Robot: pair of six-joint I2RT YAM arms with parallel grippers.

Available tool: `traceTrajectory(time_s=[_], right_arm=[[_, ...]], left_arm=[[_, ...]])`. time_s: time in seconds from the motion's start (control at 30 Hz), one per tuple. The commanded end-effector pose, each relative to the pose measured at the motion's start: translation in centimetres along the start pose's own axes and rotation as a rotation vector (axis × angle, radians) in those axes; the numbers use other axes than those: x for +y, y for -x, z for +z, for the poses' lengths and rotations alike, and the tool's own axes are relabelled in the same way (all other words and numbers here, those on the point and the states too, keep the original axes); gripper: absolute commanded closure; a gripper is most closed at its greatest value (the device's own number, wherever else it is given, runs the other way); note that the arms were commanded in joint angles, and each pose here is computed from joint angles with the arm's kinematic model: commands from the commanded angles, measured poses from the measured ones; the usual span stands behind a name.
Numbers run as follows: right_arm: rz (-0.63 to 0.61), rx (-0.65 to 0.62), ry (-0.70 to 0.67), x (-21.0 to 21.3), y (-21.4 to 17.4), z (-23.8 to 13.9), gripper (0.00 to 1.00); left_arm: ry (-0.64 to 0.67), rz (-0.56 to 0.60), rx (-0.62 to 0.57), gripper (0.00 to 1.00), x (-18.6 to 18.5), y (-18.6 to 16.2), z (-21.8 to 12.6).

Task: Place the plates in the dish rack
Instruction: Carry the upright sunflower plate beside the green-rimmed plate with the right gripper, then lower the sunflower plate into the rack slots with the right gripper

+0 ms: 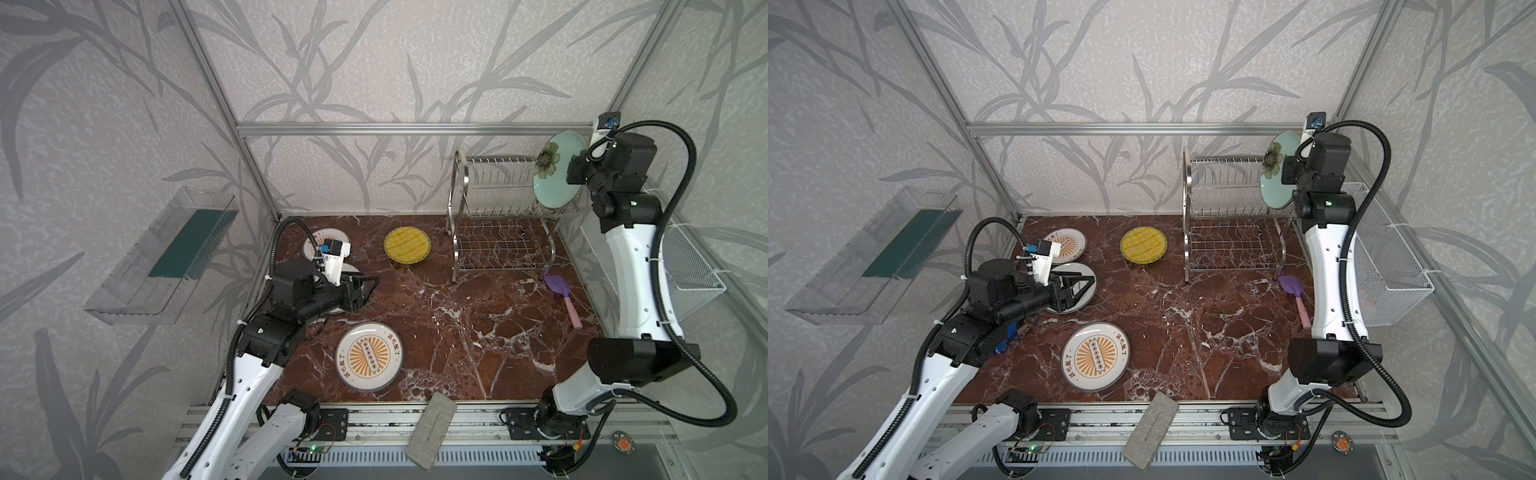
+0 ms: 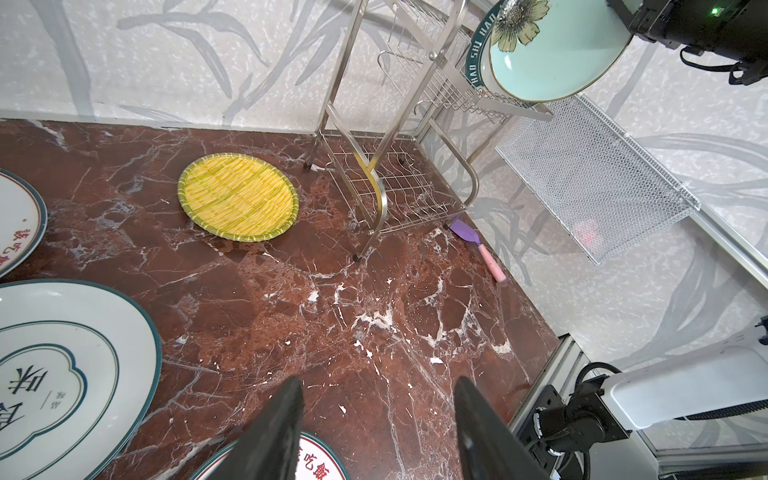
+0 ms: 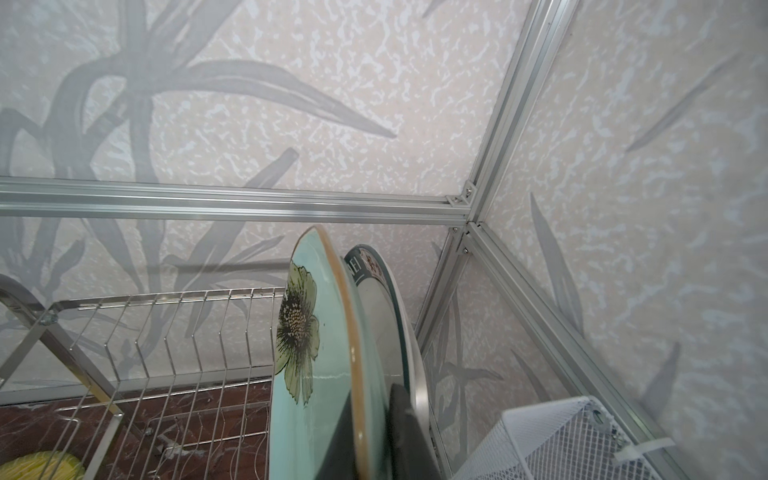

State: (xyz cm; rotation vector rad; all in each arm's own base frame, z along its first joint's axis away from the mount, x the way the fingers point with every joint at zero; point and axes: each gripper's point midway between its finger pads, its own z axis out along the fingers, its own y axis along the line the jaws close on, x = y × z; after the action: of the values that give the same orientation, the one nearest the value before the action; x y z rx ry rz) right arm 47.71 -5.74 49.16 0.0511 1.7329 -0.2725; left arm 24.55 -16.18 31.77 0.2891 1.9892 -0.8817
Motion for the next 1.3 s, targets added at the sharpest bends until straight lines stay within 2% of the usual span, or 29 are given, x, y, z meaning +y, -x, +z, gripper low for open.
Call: traceTrajectory(time_s=[0.0,0.37,0.57,1.27], right_arm=[[-0.04,-0.211,-0.074,-0.7,6.8,-2.6,1.0],[-0.088,-0.2,-0.119,-0.1,7.2,-1.4,1.0],[-0.133,-0.176,-0.134,0.5,6.5,0.5,1.0],[-0.228,-0.157,-0.161,1.8,5.8,2.4,1.0]], left_arm=[[-0.015,0.028,-0.009,0.44,-0.3,-0.1,-0.1],[-0.004,0.027,-0.002,0.44,0.0,-0.3,-0.1],[-0.006,0.028,-0.002,0.44,-0.1,-0.3,-0.1],[0.001,0.028,-0.002,0.44,0.1,-0.3,-0.1]])
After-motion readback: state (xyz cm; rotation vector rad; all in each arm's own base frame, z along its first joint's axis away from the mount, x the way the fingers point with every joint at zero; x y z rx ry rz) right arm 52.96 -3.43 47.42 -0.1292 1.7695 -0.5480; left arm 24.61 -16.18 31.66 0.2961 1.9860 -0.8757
